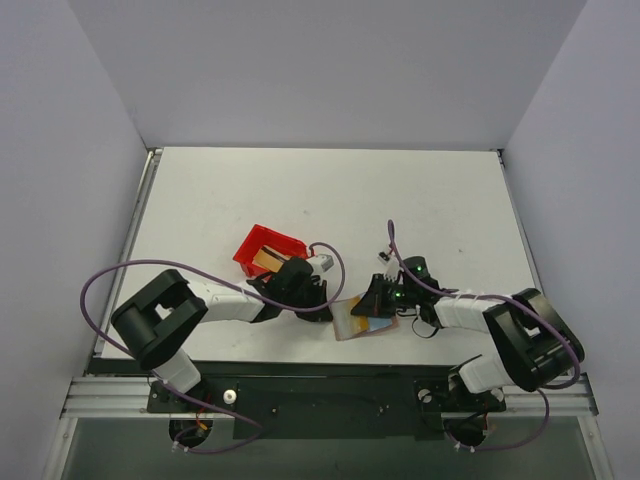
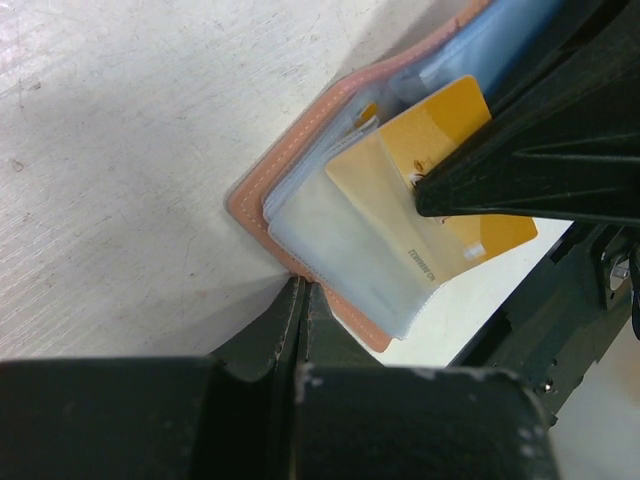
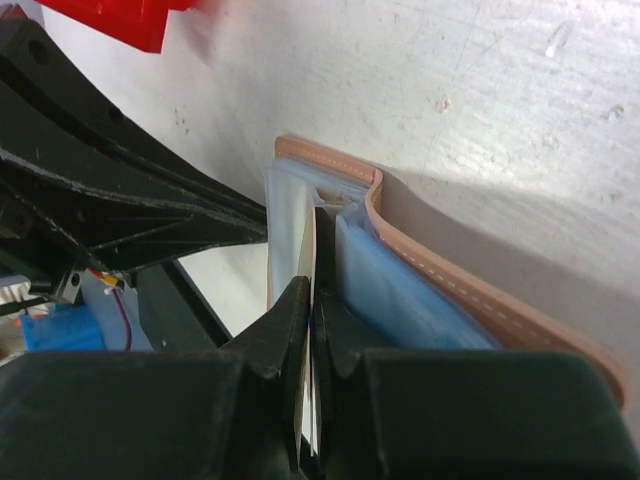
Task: Put the credit cards into the card holder
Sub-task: Insert the credit card into the card holder.
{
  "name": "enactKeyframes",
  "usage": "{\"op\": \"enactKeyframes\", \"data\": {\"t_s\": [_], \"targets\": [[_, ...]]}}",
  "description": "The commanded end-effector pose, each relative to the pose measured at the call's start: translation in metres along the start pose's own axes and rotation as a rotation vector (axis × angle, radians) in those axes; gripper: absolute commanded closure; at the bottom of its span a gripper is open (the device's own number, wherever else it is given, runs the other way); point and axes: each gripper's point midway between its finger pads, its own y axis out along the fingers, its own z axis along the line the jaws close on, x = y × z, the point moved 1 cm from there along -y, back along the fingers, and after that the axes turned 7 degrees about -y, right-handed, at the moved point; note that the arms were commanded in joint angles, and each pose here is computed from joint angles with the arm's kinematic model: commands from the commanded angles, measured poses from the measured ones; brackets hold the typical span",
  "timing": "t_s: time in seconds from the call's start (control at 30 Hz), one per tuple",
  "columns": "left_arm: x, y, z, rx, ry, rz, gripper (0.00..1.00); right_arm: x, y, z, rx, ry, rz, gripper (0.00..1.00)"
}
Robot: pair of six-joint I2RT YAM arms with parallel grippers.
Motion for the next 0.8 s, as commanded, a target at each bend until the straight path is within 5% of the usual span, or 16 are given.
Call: {"op": "enactKeyframes", "data": {"t_s": [0.0, 0.63, 0.77], "targets": [[0.006, 0.008, 0.002, 0.016, 0.017, -0.012, 1.0, -0.018, -0.011, 0.001, -0.036, -0.055, 0.087, 1.0], [0.005, 0.01, 0.002, 0.014, 0.021, -0.011, 1.0, -0.014, 0.006, 0.007, -0.011, -0.004, 0.048, 1.0], [0.007, 0.009, 0.001, 0.012, 0.02, -0.017, 1.0, -0.013, 0.0, 0.003, -0.081, -0.028, 0.054, 0.89]]}}
